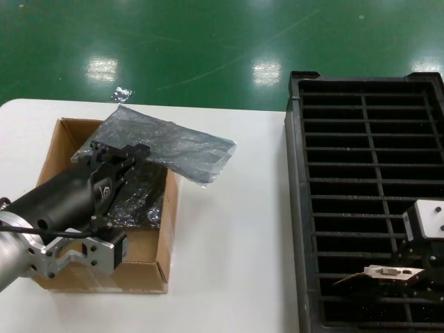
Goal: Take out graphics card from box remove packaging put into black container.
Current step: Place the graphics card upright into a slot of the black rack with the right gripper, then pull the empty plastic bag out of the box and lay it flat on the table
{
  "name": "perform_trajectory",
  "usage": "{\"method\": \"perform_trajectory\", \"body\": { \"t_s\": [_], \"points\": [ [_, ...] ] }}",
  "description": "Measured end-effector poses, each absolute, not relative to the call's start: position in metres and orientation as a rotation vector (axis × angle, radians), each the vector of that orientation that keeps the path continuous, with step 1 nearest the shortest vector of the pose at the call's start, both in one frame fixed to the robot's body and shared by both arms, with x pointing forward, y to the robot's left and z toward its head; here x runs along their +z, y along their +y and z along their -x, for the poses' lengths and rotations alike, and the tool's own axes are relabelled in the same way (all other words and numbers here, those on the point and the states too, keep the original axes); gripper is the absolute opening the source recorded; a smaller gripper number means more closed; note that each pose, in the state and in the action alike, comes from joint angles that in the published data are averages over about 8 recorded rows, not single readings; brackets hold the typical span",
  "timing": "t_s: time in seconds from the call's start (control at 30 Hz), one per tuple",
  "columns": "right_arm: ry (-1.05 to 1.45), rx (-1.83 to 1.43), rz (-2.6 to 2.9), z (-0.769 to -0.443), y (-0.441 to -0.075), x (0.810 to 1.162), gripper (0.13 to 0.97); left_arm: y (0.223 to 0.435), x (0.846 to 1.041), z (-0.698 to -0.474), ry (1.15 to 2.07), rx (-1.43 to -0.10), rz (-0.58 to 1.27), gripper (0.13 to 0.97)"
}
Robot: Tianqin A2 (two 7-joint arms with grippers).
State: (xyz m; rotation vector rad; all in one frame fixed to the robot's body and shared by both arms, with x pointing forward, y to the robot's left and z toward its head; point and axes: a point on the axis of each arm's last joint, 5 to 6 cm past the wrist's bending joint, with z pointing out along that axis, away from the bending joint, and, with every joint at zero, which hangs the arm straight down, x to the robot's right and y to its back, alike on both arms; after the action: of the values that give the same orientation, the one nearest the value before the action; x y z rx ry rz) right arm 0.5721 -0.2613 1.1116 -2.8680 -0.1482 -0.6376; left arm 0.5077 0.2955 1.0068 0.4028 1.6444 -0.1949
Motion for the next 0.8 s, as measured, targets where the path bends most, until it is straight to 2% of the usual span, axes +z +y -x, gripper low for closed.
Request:
{"method": "perform_trajectory", "body": {
  "t_s": [0.27, 0.57, 0.8],
  "points": [
    [-0.155, -0.636, 2.848, -0.577, -0.26, 1.112, 0.247, 0.296, 1.007, -0.508, 1.644, -0.195, -0.403, 0.138],
    [-0.169, -0.667, 2.806, -0.574, -0.272, 1.114, 0.366, 0.296, 1.007, -0.508, 1.644, -0.195, -0.403, 0.138],
    [-0.093, -0.7, 2.663, -0.57, -0.309, 1.107, 0.528, 0.296, 1.007, -0.508, 1.644, -0.195, -0.403, 0.138]
  ]
}}
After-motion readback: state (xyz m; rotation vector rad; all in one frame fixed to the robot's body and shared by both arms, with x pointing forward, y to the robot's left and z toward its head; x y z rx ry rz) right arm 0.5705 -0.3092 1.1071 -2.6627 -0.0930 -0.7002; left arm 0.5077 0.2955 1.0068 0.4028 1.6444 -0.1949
